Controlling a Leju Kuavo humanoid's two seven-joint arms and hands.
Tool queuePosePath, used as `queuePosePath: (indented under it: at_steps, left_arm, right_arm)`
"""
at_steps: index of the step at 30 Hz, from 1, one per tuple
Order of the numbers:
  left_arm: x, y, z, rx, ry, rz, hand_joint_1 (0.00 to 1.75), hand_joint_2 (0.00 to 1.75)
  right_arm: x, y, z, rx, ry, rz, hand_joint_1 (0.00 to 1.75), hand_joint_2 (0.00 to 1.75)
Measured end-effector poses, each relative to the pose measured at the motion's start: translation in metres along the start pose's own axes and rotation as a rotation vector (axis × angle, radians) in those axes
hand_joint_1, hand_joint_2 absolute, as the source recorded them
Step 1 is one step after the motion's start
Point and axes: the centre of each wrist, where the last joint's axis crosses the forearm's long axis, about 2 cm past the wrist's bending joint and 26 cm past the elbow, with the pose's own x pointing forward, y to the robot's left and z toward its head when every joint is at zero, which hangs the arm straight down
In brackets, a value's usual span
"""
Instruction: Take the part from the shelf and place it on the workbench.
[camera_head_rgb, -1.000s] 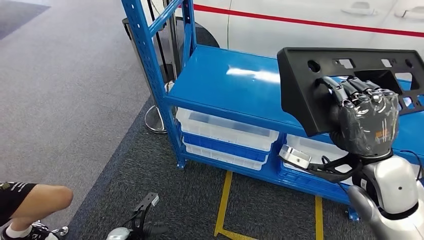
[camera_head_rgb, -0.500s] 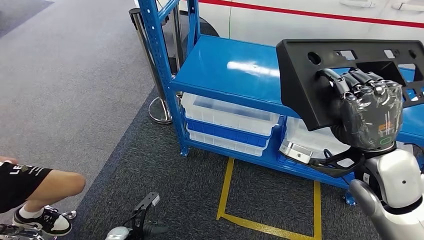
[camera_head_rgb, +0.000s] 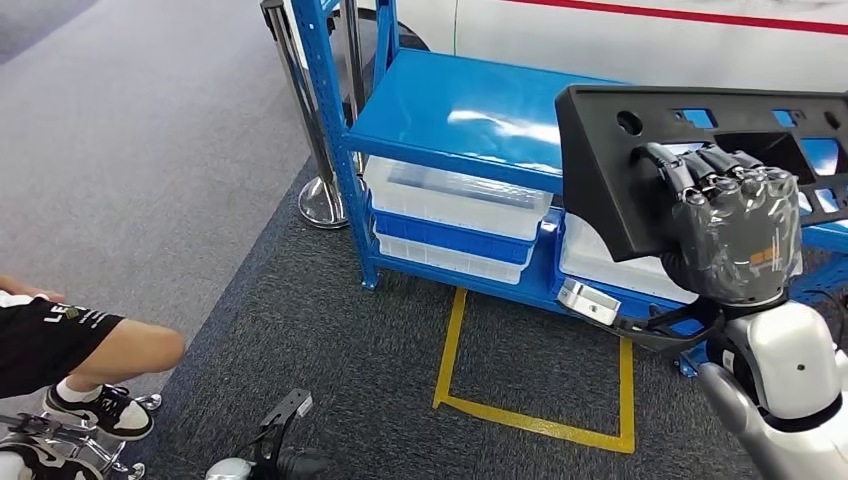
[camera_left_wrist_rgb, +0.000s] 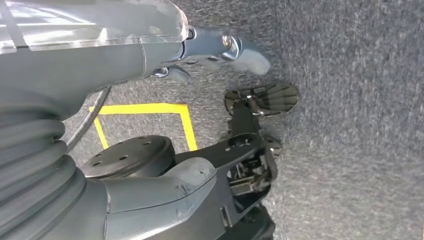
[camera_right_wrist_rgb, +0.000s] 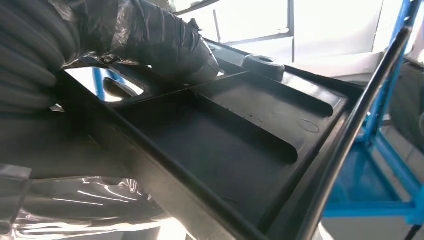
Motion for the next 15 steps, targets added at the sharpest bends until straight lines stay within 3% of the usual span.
queuePosePath:
  at_steps: [15]
  left_arm:
    - [-0.009, 0.020, 0.004, 0.033, 0.028, -0.074, 0.00, 1.75]
  right_arm:
    - [0.018, 0.011, 0.029, 0.059, 0.013, 0.042, 1.75, 1.75]
